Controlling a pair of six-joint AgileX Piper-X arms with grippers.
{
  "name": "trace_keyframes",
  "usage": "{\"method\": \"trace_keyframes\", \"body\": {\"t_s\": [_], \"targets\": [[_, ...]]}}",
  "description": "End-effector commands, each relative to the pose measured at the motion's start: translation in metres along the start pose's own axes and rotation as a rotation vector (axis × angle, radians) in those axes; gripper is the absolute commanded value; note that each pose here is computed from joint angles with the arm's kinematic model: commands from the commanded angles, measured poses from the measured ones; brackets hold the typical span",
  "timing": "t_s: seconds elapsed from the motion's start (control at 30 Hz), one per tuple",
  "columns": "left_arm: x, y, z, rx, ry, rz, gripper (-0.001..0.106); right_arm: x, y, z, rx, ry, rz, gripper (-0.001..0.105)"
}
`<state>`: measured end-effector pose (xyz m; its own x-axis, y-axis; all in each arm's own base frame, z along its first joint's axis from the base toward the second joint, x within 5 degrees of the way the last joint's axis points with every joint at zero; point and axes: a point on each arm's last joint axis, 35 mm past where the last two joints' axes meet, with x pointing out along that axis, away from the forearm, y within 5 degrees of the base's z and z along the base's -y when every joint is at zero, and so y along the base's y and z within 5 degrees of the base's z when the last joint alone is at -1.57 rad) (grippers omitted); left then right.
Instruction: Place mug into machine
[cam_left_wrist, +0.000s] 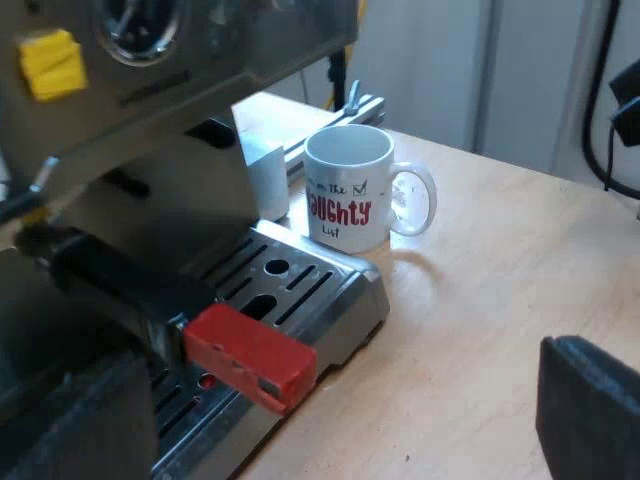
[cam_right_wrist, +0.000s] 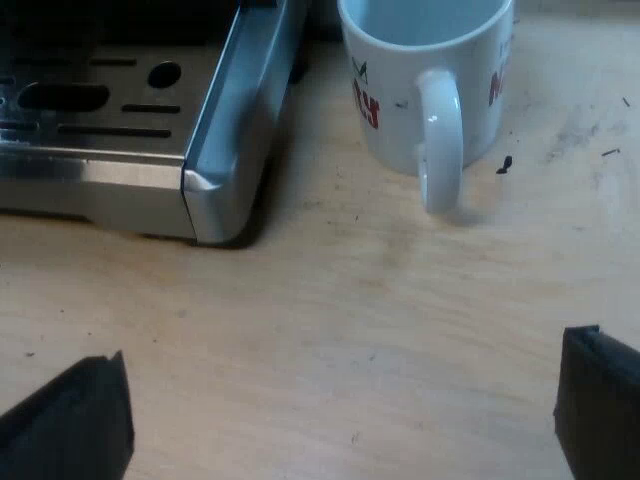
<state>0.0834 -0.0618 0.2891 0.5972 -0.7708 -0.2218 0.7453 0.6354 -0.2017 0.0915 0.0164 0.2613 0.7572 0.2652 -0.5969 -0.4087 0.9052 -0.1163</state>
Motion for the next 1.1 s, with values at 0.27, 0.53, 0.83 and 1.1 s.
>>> {"method": "trace_keyframes", "body": {"t_s": [0.27, 0.53, 0.83, 1.1], "targets": [[0.021, 0.011, -0.031, -0.038, 0.073, -0.005, 0.078, 0.030, 0.000, -0.018, -0.024, -0.068, -0.012, 0.086], [0.023, 0.014, -0.041, -0.052, 0.108, -0.001, 0.078, 0.052, 0.000, -0.035, -0.040, -0.149, -0.044, 0.086], [0.023, 0.014, -0.042, -0.055, 0.114, 0.000, 0.078, 0.084, 0.003, -0.081, -0.042, -0.261, -0.199, 0.086], [0.023, 0.014, -0.042, -0.055, 0.114, 0.000, 0.078, 0.089, 0.003, -0.088, -0.028, -0.335, -0.237, 0.086]]}}
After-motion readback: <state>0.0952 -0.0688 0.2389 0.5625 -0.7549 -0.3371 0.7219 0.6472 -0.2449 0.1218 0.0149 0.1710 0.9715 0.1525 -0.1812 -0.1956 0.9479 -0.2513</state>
